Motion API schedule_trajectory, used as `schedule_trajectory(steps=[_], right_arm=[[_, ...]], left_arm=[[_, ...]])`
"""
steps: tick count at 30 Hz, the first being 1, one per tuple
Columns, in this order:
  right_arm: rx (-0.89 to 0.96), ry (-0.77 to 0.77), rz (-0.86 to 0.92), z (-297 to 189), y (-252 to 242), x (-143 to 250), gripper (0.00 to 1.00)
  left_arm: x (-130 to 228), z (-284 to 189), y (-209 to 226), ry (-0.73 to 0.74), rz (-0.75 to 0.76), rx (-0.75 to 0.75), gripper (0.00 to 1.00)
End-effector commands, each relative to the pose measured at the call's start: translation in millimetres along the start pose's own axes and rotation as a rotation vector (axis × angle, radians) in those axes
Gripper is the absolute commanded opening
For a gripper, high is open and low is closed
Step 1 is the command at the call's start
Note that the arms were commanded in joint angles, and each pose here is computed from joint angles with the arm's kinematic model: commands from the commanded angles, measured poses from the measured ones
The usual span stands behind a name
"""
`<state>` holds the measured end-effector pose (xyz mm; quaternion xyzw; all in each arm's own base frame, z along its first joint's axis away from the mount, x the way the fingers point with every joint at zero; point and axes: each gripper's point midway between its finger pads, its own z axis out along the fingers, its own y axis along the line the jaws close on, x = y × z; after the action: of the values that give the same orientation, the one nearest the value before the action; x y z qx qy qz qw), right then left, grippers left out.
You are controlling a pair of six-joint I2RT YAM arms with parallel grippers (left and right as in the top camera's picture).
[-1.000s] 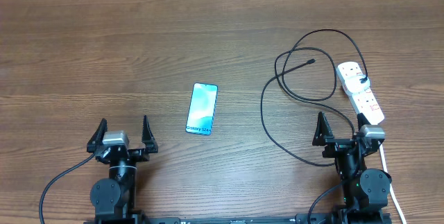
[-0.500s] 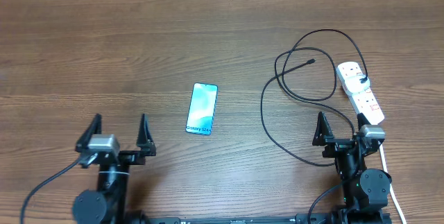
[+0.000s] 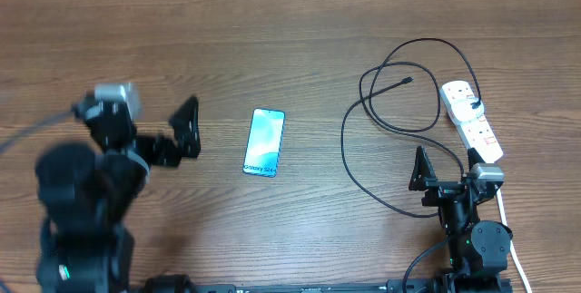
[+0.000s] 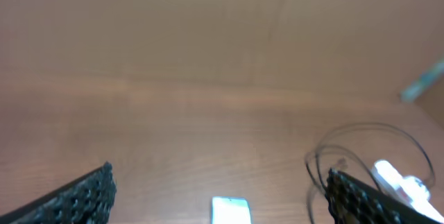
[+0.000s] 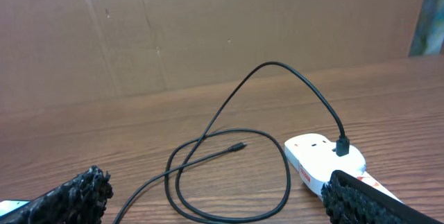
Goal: Plug charger to phone and switch on socket
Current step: 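Move the left gripper over the phone and lower onto it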
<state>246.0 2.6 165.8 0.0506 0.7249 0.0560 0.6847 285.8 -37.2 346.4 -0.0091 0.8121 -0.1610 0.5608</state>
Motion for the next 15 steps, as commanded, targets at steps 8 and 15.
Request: schedule_trajectory(steps=[8, 15], right_arm=[[0.007, -0.019, -0.003, -1, -1, -4, 1.0], [0.007, -0.019, -0.003, -1, -1, -4, 1.0]], left_arm=[[44, 59, -20, 0.512, 0.0, -0.098, 1.0], [110, 98, -42, 0.751, 0.123, -0.108, 0.99]])
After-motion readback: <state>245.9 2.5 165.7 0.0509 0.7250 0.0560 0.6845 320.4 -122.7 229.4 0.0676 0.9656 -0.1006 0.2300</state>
